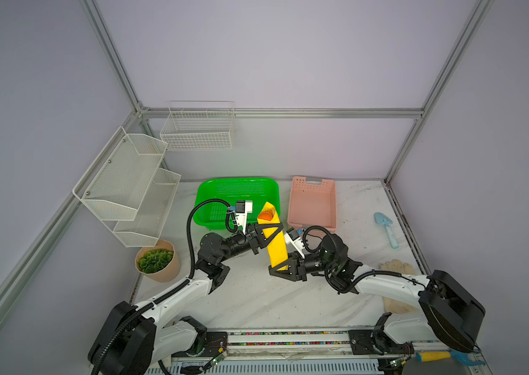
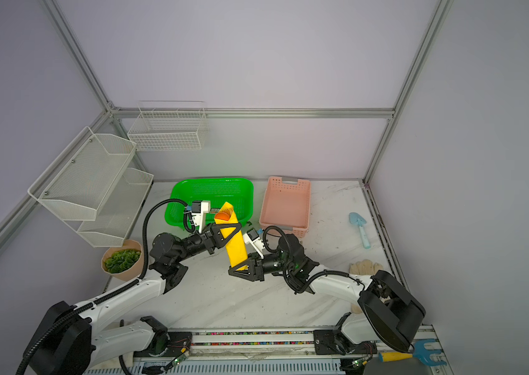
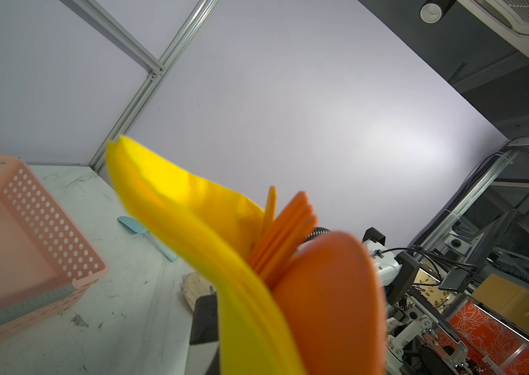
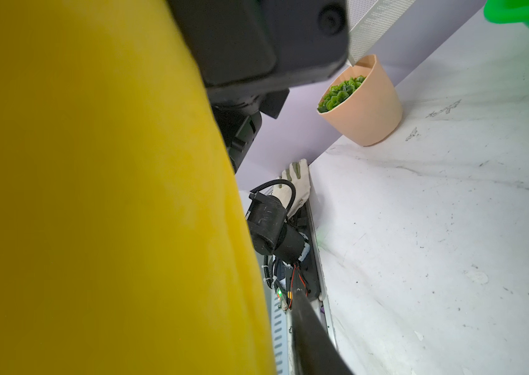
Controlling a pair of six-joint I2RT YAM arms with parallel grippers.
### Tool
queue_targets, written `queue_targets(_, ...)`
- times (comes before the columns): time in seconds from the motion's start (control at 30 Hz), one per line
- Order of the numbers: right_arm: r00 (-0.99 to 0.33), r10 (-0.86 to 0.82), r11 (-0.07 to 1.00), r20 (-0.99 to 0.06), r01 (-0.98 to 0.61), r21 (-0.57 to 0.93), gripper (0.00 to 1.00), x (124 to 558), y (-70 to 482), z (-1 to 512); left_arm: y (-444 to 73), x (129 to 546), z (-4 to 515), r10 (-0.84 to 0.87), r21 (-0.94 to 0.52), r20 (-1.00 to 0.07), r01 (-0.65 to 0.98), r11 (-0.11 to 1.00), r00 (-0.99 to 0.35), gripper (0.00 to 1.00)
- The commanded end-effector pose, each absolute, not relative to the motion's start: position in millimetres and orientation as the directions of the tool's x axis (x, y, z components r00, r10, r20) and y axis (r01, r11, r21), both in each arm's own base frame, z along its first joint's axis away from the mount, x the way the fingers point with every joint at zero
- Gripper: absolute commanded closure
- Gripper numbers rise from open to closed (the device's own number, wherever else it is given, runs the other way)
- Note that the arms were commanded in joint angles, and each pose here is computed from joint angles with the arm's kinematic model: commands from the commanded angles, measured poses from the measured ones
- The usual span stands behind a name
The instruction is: Place the utensils on the paper napkin and roll it up
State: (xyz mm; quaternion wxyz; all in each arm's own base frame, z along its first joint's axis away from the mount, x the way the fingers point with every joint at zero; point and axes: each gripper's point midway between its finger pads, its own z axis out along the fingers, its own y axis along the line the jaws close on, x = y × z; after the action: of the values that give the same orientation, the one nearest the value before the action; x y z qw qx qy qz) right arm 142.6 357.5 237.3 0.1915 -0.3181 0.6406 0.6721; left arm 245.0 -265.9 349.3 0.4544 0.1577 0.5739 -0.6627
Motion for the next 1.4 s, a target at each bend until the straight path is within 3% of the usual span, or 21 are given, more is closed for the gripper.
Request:
queue_targets(0.0,-0.703,-0.118,-0.111,-0.701,-0.693,0.713,0.66,138,351,248,-260,233,402,-0.477,-0.494,-0.772,0.869,0.032,-0.421,1.0)
queue_targets(0.2,-0.708,-0.111,-0.103,-0.697,-0.689,0.717,0.96,137,348,245,-261,233,402,-0.477,-0.494,-0.77,0.869,0.028,-0.423,1.0)
queue_targets(0.27,-0.71,-0.108,-0.109,-0.696,-0.688,0.718,1.0,137,348,246,-261,233,403,-0.478,-0.495,-0.769,0.869,0.027,-0.424,1.0)
queue_targets(0.5,-0.717,-0.102,-0.128,-0.69,-0.678,0.724,1.0,136,349,246,-260,233,402,-0.477,-0.494,-0.772,0.869,0.032,-0.421,1.0)
queue_targets(0.67,-0.72,-0.094,-0.111,-0.688,-0.679,0.726,0.83,136,345,244,-260,233,403,-0.478,-0.493,-0.772,0.869,0.034,-0.419,1.0)
queue_targets(0.9,-0.724,-0.088,-0.1,-0.684,-0.677,0.729,0.82,135,343,240,-259,233,403,-0.479,-0.492,-0.772,0.87,0.034,-0.418,1.0)
queue_targets(1.03,-0.723,-0.082,-0.104,-0.686,-0.679,0.727,0.99,135,343,243,-259,233,403,-0.481,-0.492,-0.771,0.87,0.035,-0.417,1.0)
queue_targets(1.37,-0.719,-0.066,-0.121,-0.692,-0.683,0.721,1.0,133,341,249,-259,232,404,-0.481,-0.491,-0.772,0.87,0.034,-0.417,1.0)
